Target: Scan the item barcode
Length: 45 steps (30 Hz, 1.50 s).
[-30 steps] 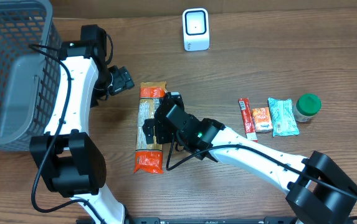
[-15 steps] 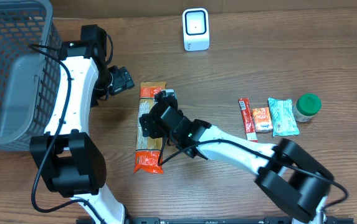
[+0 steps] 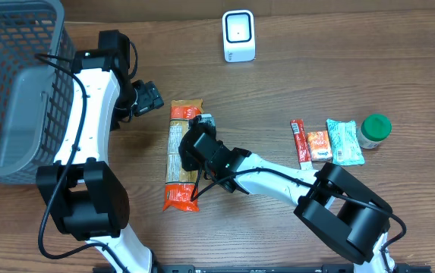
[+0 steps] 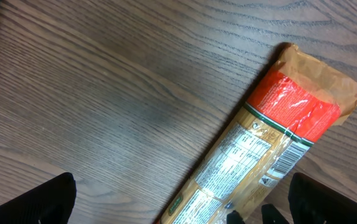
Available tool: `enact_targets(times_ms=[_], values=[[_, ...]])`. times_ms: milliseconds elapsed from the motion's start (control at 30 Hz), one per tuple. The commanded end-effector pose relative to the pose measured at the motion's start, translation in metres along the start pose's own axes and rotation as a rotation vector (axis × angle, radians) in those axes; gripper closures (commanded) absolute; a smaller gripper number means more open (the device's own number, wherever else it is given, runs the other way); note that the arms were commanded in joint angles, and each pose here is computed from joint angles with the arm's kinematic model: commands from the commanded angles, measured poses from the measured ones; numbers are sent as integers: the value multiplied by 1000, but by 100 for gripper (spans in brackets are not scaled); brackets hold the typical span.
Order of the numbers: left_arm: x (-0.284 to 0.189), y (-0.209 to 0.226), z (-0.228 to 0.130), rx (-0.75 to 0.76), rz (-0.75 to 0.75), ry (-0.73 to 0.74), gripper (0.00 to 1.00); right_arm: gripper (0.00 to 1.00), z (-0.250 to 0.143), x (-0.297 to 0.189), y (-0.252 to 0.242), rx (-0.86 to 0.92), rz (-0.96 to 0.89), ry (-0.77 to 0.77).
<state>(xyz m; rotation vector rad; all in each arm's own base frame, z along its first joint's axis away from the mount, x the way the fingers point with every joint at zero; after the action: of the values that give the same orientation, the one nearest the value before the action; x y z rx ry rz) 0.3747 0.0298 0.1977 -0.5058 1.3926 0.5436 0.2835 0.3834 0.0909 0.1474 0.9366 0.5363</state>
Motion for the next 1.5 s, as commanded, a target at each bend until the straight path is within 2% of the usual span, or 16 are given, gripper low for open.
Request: enact_targets(times_ms=[0, 100, 767, 867, 933, 967, 1000, 1033, 1100, 1133, 1467], values=[[-8, -1, -2, 13, -11, -16, 0, 50, 0, 4, -9, 1, -48, -15], [-8, -1, -2, 13, -11, -16, 0, 45, -4, 10, -12, 0, -56, -4], [-8, -2, -2, 13, -15, -14, 0, 41, -12, 13, -17, -23, -75, 29], [-8, -3, -7, 35, -32, 23, 0, 42, -11, 13, -16, -23, -73, 28], [-8, 1, -12, 47, -13, 46, 2, 38, -10, 12, -15, -23, -71, 26], [-8, 1, -12, 48, -9, 52, 17, 37, -10, 12, -15, -22, -71, 25], [-8, 2, -14, 52, -5, 58, 43, 37, -9, 11, -15, -22, -70, 24], [-8, 2, -14, 53, -4, 59, 65, 37, -8, 10, -14, -22, -68, 21], [-7, 3, -15, 55, 7, 59, 91, 36, -7, 9, -13, -21, -65, 17], [-4, 5, -15, 56, 18, 59, 96, 34, -6, 7, -13, -21, -64, 17], [54, 5, -42, 117, 51, 111, 96, 33, -2, -2, -10, -55, 17, 69]])
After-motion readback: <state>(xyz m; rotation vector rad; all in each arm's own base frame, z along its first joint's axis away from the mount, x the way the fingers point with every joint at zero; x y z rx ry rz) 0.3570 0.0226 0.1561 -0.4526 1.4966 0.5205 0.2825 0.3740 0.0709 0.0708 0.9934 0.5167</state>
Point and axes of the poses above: each gripper's point midway between its finger pads, its own x axis out along the fingers, its own y axis along the line the jaws close on, z = x × y, the point moved 7 cm from there along -x, back along the fingers, and after that the axes turned 9 degrees about -x, right-handed, at the moved point
